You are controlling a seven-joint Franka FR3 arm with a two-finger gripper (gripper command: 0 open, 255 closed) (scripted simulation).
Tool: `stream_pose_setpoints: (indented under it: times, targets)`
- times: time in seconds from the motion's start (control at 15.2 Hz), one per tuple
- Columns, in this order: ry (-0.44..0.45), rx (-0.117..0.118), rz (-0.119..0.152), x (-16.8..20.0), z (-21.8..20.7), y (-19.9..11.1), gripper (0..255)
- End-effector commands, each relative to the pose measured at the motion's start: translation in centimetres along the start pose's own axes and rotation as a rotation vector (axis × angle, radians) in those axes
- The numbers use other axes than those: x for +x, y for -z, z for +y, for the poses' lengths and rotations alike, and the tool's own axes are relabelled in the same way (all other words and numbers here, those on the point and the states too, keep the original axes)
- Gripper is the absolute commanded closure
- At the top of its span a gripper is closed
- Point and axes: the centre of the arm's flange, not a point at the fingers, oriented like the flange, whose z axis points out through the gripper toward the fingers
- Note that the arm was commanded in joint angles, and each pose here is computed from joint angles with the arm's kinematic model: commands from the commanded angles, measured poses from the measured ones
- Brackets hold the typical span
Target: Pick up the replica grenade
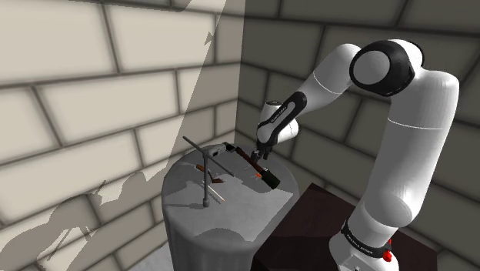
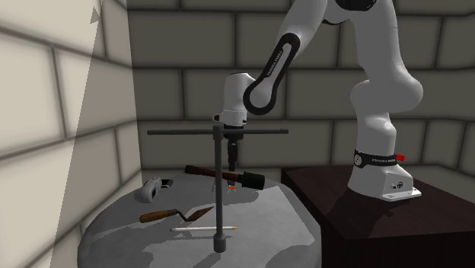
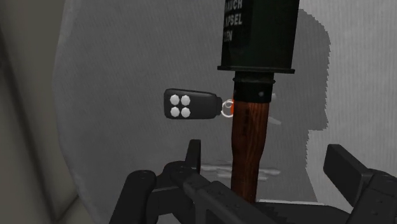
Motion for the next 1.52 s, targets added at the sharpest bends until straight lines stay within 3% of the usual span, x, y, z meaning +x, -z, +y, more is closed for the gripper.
stream_pose_setpoints:
  times: [0.0, 0.46, 0.53, 1.12, 1.45]
  targets:
    - [-0.002, -0.002, 0.002, 0.1, 0.3, -1.4, 0]
    - [-0.002, -0.002, 0.002, -0.1, 0.2, -4.4, 0]
    - [-0.002, -0.002, 0.002, -0.1, 0.3, -4.3, 255]
    - [-0.002, -0.002, 0.002, -0.1, 0.2, -4.4, 255]
    - [-0.002, -0.002, 0.002, 0.1, 0.3, -1.7, 255]
